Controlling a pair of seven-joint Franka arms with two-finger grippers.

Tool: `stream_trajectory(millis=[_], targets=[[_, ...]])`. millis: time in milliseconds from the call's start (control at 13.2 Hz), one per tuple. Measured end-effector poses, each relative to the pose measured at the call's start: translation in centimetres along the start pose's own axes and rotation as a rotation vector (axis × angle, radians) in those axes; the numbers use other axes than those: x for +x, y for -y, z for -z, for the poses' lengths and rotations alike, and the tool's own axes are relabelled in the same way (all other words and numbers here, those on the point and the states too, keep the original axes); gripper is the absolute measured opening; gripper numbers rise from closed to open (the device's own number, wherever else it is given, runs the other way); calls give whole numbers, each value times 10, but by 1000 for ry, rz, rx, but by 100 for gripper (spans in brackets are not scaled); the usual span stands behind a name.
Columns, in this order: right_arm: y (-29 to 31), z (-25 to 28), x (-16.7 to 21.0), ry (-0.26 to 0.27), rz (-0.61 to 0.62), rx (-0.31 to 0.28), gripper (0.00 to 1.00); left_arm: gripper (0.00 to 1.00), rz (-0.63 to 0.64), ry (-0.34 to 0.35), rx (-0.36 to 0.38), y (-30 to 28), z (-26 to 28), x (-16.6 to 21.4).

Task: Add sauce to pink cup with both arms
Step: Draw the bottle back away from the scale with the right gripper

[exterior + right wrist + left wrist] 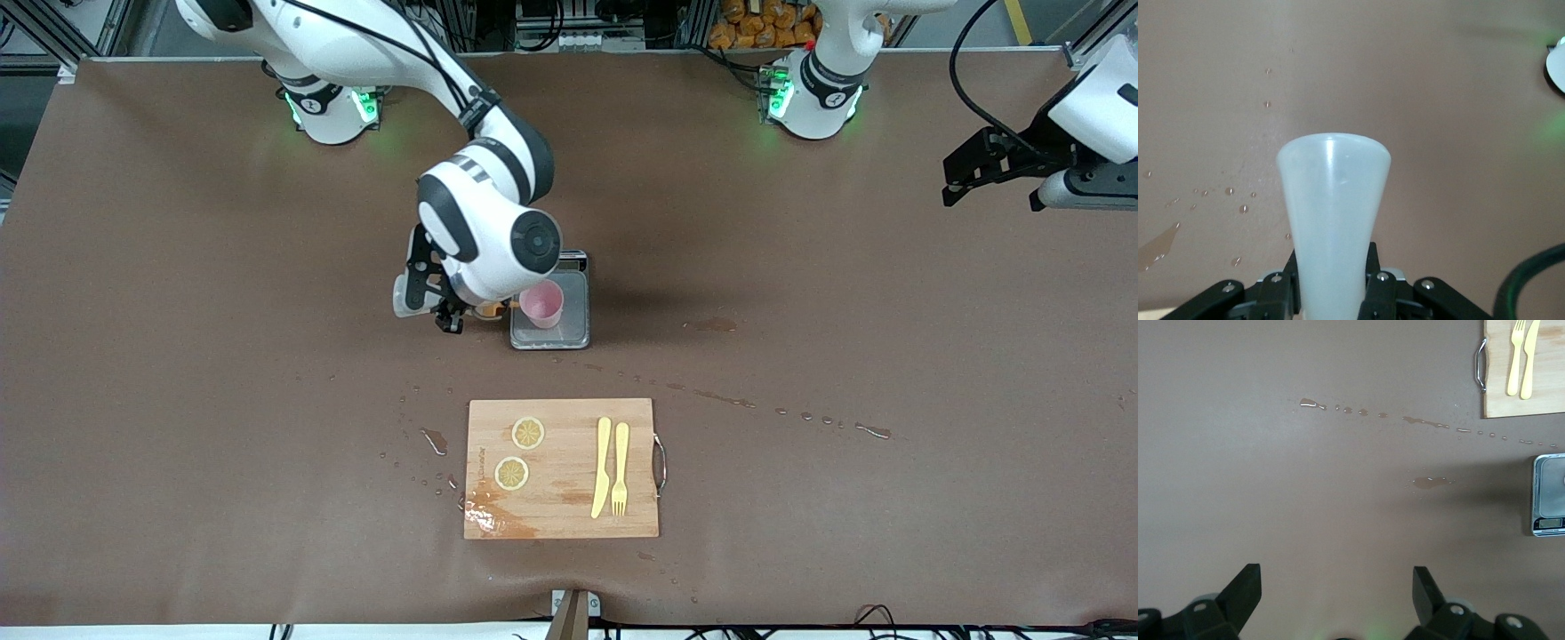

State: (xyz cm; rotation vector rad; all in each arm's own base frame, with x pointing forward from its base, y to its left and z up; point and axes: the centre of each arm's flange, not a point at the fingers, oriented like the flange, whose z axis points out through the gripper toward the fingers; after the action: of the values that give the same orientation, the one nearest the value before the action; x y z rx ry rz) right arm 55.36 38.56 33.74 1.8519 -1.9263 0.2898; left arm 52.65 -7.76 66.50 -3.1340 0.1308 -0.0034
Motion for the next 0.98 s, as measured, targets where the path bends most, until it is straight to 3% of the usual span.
stream_trajectory(millis=[604,981], targets=[[49,15,90,282,-14,-96,37,100,0,0,0,0,0,0],[90,9,201,570,45,-150,37,100,0,1,0,0,0,0]])
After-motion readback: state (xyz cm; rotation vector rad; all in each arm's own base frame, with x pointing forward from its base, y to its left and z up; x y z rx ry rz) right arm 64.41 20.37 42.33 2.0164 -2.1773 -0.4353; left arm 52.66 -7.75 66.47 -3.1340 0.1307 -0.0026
